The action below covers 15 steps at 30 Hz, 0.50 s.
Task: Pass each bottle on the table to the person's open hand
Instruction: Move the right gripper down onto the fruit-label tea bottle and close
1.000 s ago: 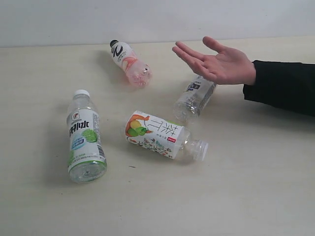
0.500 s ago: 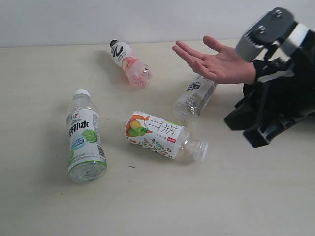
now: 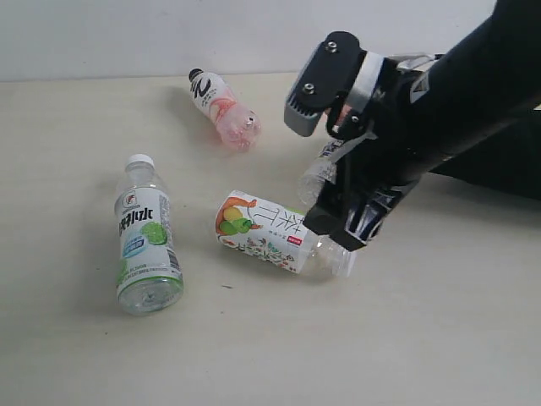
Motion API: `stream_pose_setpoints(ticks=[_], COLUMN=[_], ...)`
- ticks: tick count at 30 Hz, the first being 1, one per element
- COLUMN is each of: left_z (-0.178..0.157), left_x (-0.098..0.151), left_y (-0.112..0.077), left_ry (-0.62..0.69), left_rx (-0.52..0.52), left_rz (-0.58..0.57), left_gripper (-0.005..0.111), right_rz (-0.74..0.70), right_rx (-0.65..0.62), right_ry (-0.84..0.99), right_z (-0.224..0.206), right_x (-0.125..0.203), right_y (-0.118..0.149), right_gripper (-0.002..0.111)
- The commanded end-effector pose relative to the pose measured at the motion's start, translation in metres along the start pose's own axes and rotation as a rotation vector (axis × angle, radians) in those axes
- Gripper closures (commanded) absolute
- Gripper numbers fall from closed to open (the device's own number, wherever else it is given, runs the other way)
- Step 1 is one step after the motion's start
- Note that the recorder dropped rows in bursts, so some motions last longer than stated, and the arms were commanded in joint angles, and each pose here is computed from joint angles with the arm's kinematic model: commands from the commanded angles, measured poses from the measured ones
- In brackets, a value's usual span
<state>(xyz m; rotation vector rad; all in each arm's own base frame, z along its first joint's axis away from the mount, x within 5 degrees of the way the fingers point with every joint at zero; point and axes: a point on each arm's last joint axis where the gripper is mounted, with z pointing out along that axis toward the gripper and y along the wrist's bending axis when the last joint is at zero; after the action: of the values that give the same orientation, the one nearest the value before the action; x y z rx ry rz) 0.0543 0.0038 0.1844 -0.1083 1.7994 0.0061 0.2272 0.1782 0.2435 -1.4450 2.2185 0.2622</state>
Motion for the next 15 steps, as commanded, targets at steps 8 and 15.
stream_pose_setpoints(ticks=[8, 15], left_z=[0.0, 0.0], left_x=[0.0, 0.0], left_y=[-0.001, -0.001], left_ry=[-0.007, -0.007], left_rx=[0.009, 0.009], left_rz=[-0.003, -0.003], left_gripper=[0.107, 0.107], right_rz=[-0.118, -0.161], right_rx=[0.037, 0.032], right_ry=[0.071, 0.112], right_z=[0.068, 0.095], right_x=[-0.02, -0.022], right_y=[0.004, -0.002], right_gripper=[0.024, 0.024])
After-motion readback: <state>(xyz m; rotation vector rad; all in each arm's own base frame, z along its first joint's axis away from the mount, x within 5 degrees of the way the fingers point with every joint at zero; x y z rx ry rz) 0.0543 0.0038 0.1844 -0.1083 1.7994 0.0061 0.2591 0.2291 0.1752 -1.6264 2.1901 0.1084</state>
